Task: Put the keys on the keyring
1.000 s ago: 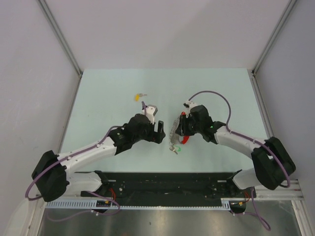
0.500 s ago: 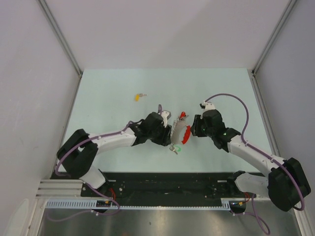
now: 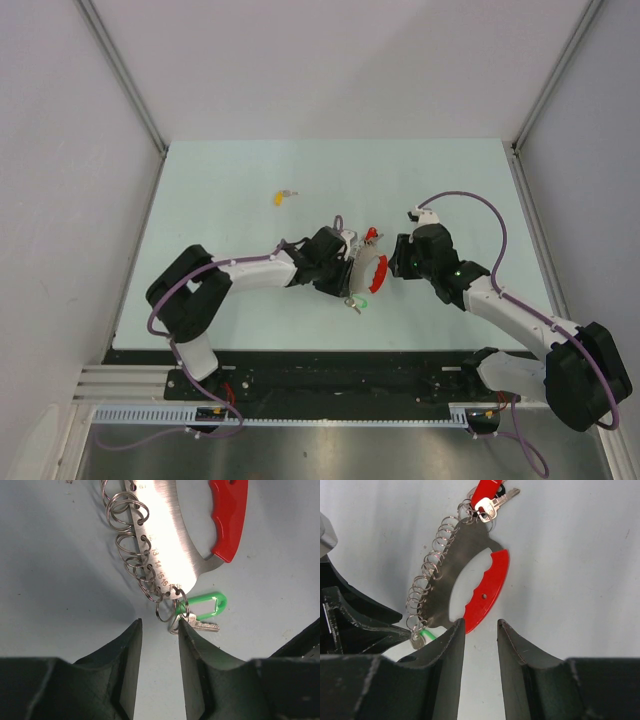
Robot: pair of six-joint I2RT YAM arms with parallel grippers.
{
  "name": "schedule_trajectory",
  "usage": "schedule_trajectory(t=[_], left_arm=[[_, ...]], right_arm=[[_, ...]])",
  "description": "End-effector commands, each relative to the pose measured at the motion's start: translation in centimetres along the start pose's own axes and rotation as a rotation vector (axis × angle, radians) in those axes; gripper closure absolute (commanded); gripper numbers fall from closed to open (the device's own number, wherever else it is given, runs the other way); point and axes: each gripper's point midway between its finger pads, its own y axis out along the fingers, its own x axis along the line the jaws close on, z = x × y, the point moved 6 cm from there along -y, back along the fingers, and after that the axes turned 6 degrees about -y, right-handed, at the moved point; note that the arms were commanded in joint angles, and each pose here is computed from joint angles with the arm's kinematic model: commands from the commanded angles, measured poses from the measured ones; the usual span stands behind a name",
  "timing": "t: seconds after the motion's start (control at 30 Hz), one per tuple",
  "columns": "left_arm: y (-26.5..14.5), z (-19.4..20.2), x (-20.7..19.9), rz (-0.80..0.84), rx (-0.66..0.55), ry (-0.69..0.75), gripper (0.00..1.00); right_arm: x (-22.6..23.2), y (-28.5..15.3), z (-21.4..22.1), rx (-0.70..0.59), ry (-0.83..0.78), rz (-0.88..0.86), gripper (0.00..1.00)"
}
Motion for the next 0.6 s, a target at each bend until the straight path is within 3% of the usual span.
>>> schedule_trajectory(t=[0.0, 0.47, 0.57], left_arm=[[0.2, -0.9, -1.1, 0.031, 0.008, -0.018, 0.62], [1.2, -0.9, -0.9, 0.020, 0.029, -0.020, 0.72], [1.3, -0.9, -0.9, 0.018, 0.026, -0.019, 0.79]], right_arm=[[-0.2, -0.2, -0.6, -0.039, 0.019, 0.016, 0.63], [-0.3, -0.1, -0.2, -0.031, 0.020, 0.017, 0.63], [-0.3, -0.1, -0.1, -0.029, 0.023, 0.011, 0.63]])
